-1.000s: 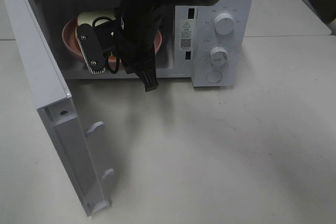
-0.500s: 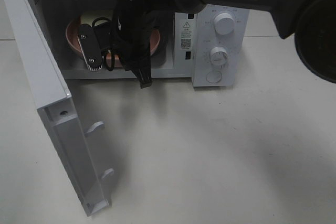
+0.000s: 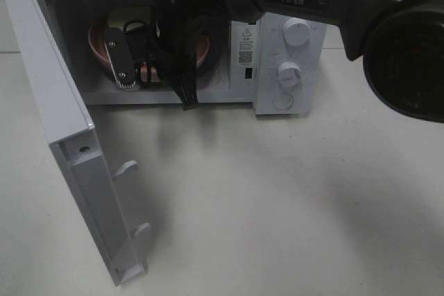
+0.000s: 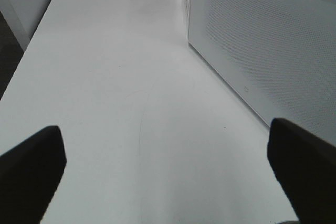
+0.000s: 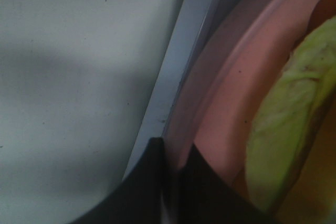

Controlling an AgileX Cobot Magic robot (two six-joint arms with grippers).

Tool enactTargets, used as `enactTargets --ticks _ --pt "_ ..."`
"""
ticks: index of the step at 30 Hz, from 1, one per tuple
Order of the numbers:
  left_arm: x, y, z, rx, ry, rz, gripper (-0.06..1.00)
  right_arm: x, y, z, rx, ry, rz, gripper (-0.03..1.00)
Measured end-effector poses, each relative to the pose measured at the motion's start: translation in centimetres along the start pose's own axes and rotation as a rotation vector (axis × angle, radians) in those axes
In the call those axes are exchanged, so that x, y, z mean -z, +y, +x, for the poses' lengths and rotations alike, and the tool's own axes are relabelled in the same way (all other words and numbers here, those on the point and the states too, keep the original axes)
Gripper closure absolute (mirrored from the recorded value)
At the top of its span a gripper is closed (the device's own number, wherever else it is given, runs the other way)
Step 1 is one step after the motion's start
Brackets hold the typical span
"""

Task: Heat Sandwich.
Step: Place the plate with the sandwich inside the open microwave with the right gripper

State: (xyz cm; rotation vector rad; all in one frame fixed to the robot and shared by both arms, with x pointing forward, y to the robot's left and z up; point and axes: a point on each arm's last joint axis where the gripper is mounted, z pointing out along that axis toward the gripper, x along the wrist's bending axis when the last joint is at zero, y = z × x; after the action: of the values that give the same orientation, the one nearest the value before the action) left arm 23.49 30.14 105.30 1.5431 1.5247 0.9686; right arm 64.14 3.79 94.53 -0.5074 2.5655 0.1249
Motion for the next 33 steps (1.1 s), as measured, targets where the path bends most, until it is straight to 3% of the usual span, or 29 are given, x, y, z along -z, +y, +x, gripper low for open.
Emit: enactTargets --ticks 14,23,27,30,32,33 --pt "0.0 0.0 0.0 0.0 0.0 0.0 -0.05 -1.3 -0.8 0.1 -0.042 0.022 -0.018 0.91" --pt "0.0 0.0 0.0 0.0 -0.001 0.0 -0.05 -1.3 -1.2 0.2 -0.051 0.04 -0.007 0.85" --pt "0.0 0.0 0.0 0.0 0.0 0.0 -0.05 -1.2 -1.2 0.0 -0.051 0.027 -0.011 0.79" --pt "0.0 0.0 0.0 0.0 0.0 0.0 -0.05 -1.2 -1.2 -0.2 -0.052 0.014 -0.016 0.64" --pt "0.0 0.0 0.0 0.0 0.0 0.0 -0.05 -1.2 -1.2 -0.3 -0.053 0.01 -0.017 0.61" --pt "0.0 0.0 0.0 0.0 0.0 0.0 -0.05 -1.2 -1.2 -0.3 -0.056 0.01 -0.017 0.53"
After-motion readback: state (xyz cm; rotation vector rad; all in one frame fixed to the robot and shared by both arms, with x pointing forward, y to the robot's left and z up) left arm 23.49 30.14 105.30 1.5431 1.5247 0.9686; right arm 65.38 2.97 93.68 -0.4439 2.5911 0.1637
